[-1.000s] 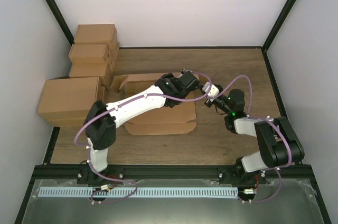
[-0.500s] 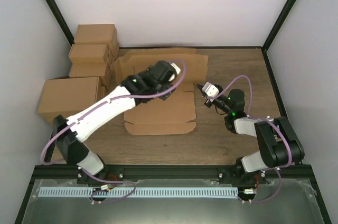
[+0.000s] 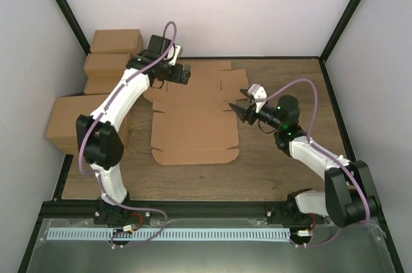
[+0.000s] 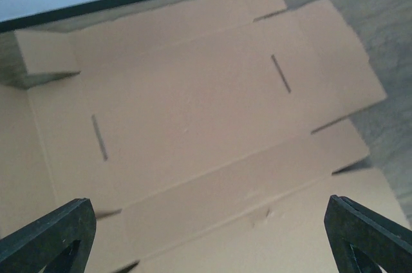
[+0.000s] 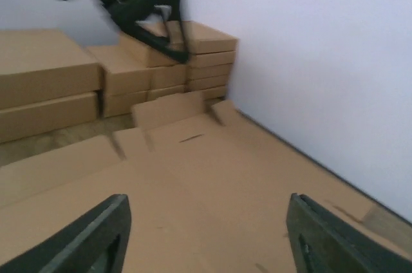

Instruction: Fold the paper box

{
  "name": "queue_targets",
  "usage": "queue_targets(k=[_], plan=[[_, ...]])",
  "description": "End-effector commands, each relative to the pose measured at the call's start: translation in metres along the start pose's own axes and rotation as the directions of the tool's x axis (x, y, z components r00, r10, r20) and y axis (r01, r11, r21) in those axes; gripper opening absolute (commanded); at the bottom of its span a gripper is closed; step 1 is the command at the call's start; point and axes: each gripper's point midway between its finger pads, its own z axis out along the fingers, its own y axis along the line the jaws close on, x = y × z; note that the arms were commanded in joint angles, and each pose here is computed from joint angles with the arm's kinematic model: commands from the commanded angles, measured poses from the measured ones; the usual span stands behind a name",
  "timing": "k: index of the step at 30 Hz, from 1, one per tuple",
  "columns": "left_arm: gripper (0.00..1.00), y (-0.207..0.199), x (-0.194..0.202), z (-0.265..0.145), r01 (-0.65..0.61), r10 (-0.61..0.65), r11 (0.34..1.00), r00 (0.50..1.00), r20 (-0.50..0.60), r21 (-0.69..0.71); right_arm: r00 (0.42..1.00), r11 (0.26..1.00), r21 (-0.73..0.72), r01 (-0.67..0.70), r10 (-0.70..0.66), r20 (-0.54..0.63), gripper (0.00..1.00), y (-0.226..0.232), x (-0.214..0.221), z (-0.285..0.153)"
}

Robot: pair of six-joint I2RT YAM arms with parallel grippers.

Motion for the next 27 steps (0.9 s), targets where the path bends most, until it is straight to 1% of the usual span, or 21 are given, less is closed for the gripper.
queue_targets(k=[1, 2, 3, 5, 7, 8, 9, 12, 13, 14, 15, 16, 17, 18, 21, 24, 27], plan=[[1.00, -0.003, -0.037, 0.004, 0.062, -0.068, 0.991, 0.997, 0.046, 0.117, 0.950, 0.950, -0.109, -0.291, 0.275, -0.147, 0.73, 0.057, -0.009, 0.009], [1.00, 0.006, -0.039, 0.004, 0.087, -0.093, 0.991, 0.994, 0.050, 0.105, 0.922, 0.929, -0.089, -0.359, 0.338, -0.191, 0.74, 0.065, -0.004, 0.012], [1.00, 0.014, -0.041, 0.002, 0.109, -0.114, 0.990, 0.992, 0.056, 0.085, 0.872, 0.894, -0.029, -0.446, 0.427, -0.240, 0.73, 0.067, 0.004, 0.016], [1.00, 0.027, -0.036, -0.002, 0.151, -0.154, 0.988, 0.986, 0.057, 0.044, 0.745, 0.802, 0.065, -0.594, 0.579, -0.332, 0.70, 0.072, 0.023, 0.019], [1.00, 0.034, -0.019, -0.006, 0.186, -0.186, 0.983, 0.981, 0.048, 0.002, 0.626, 0.719, 0.141, -0.680, 0.670, -0.399, 0.70, 0.082, 0.044, 0.015], [1.00, 0.039, -0.004, -0.006, 0.214, -0.213, 0.976, 0.977, 0.032, -0.030, 0.572, 0.679, 0.195, -0.708, 0.712, -0.407, 0.70, 0.083, 0.055, 0.009], [1.00, 0.043, 0.014, -0.006, 0.243, -0.243, 0.969, 0.970, 0.010, -0.054, 0.539, 0.651, 0.220, -0.726, 0.738, -0.406, 0.70, 0.086, 0.062, 0.004], [1.00, 0.044, 0.070, -0.007, 0.298, -0.302, 0.952, 0.952, -0.051, -0.076, 0.489, 0.595, 0.278, -0.754, 0.791, -0.367, 0.74, 0.089, 0.073, -0.014], [1.00, 0.045, 0.087, -0.009, 0.316, -0.321, 0.946, 0.945, -0.061, -0.078, 0.482, 0.587, 0.287, -0.757, 0.798, -0.362, 0.79, 0.090, 0.075, -0.018], [1.00, 0.045, 0.103, -0.011, 0.334, -0.339, 0.939, 0.939, -0.064, -0.083, 0.473, 0.580, 0.301, -0.757, 0.804, -0.360, 0.90, 0.089, 0.076, -0.021], [1.00, 0.047, 0.114, -0.016, 0.361, -0.366, 0.928, 0.930, -0.044, -0.087, 0.444, 0.555, 0.340, -0.759, 0.823, -0.354, 0.98, 0.087, 0.079, -0.025], [1.00, 0.050, 0.127, -0.021, 0.390, -0.394, 0.916, 0.919, -0.024, -0.098, 0.402, 0.518, 0.395, -0.759, 0.849, -0.343, 1.00, 0.082, 0.085, -0.030], [1.00, 0.052, 0.146, -0.020, 0.417, -0.421, 0.903, 0.906, -0.026, -0.108, 0.373, 0.496, 0.388, -0.777, 0.859, -0.351, 1.00, 0.084, 0.088, -0.033], [1.00, 0.055, 0.153, -0.024, 0.445, -0.448, 0.889, 0.894, -0.004, -0.112, 0.350, 0.474, 0.366, -0.801, 0.867, -0.356, 1.00, 0.085, 0.089, -0.035], [1.00, 0.058, 0.180, -0.027, 0.512, -0.516, 0.850, 0.857, 0.003, -0.121, 0.271, 0.391, 0.333, -0.858, 0.895, -0.354, 1.00, 0.084, 0.096, -0.044], [1.00, 0.056, 0.206, -0.018, 0.552, -0.559, 0.826, 0.829, -0.036, -0.117, 0.258, 0.393, 0.347, -0.852, 0.890, -0.376, 1.00, 0.084, 0.099, -0.043], [1.00, 0.060, 0.223, -0.010, 0.563, -0.574, 0.815, 0.817, -0.061, -0.138, 0.270, 0.410, 0.354, -0.840, 0.883, -0.383, 1.00, 0.083, 0.103, -0.044]])
